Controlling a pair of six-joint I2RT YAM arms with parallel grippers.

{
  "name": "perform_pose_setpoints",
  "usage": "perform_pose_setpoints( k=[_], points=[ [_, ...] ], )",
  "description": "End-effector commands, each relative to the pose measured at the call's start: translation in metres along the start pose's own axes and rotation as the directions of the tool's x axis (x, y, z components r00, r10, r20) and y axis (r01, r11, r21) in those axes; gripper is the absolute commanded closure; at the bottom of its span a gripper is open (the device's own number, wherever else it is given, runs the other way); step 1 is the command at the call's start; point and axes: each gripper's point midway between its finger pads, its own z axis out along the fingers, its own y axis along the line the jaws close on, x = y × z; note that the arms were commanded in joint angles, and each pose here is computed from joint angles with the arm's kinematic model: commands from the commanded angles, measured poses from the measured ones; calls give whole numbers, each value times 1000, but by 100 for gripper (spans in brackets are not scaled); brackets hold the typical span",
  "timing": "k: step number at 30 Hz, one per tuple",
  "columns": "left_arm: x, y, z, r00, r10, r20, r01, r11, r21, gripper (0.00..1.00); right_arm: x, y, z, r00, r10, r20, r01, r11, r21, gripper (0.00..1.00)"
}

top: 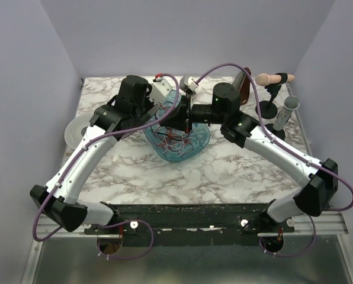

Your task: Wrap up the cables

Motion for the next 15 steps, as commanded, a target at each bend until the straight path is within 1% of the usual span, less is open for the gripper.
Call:
perform_pose_setpoints(
  k=[1,3,4,6,7,8,9,11,13,15],
  points=[
    [-31,11,-14,981,-150,120,147,989,31,100,-24,22,-10,1000,17,25,-16,999,-33,99],
    [-29,1,-19,978,-170,122,161,984,81,100,-28,23,-15,999,-19,35,20,1000,-23,99],
    [-26,-2,-20,976,-180,122,169,981,98,100,-26,29,-17,999,-40,31,41,998,-45,99],
    [-21,-8,-19,973,-198,121,182,974,132,100,-23,53,-25,996,-82,24,85,982,-168,99],
    [-19,-14,-19,969,-217,119,196,966,167,100,-19,72,-30,995,-99,20,101,955,-279,99],
    [-15,-20,-19,965,-240,109,216,957,196,100,-16,89,-37,995,-101,15,99,923,-373,99],
    [-11,-30,-19,961,-261,95,233,942,240,100,-15,101,-43,996,-93,11,89,895,-438,99],
    [-8,-51,-23,952,-297,78,256,908,332,100,-14,120,-52,999,-52,-9,40,844,-536,99],
    [-4,-71,-28,943,-326,68,271,870,411,100,-12,134,-57,999,-31,-18,15,810,-587,99],
    [0,-91,-36,940,-336,61,265,831,489,100,-6,146,-53,999,-18,-30,-4,794,-608,99]
  ],
)
